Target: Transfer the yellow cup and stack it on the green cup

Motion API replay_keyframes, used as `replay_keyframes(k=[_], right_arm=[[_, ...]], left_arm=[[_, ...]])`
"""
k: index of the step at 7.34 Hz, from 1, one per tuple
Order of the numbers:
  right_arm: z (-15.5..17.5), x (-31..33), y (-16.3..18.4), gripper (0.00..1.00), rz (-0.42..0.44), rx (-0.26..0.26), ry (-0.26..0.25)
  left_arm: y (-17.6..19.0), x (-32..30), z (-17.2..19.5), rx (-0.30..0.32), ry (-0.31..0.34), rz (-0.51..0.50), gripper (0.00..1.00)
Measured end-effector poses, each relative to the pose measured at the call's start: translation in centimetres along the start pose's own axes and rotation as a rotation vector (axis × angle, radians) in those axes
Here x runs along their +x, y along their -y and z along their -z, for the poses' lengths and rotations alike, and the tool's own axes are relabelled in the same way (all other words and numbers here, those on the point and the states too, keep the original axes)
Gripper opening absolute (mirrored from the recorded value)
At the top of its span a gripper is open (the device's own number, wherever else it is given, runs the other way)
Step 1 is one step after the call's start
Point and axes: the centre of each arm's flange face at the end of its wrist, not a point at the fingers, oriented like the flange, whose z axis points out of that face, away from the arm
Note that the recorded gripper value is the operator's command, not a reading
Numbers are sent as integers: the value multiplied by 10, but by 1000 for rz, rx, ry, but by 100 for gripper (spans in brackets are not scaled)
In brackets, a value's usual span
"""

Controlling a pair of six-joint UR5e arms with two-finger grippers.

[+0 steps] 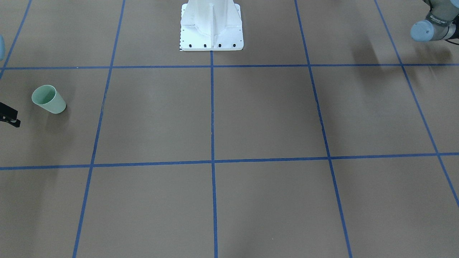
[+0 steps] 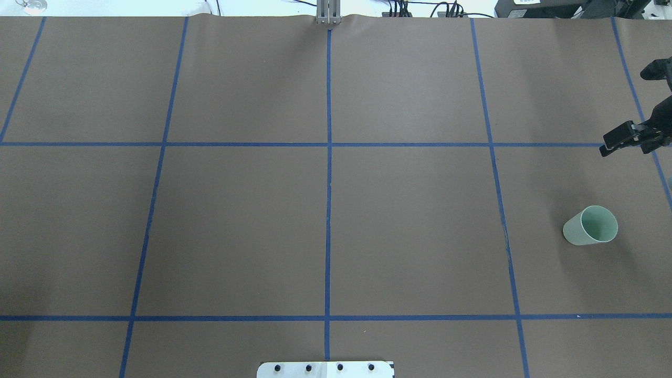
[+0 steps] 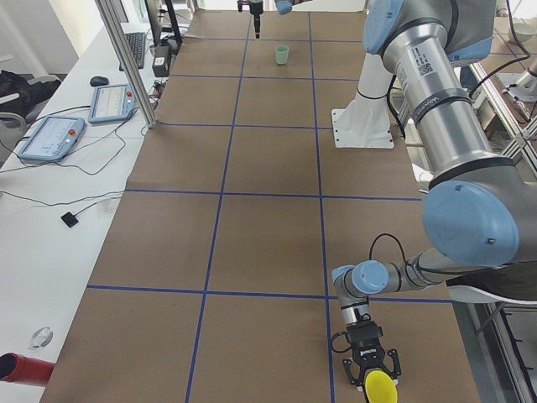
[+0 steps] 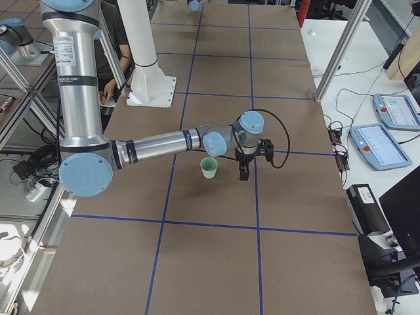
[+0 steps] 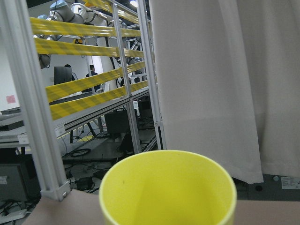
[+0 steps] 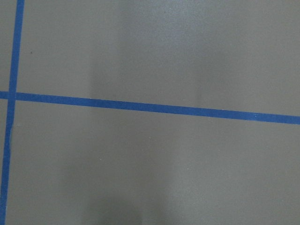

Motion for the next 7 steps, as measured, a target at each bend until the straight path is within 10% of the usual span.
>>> replay_keyframes(k=[3, 7], right_arm=[[1, -2, 2, 100, 1, 4, 1], [12, -21, 11, 100, -15, 29, 14]], left_arm=[[20, 115, 81, -44, -197, -76, 11], [60, 273, 242, 75, -522, -170, 13]])
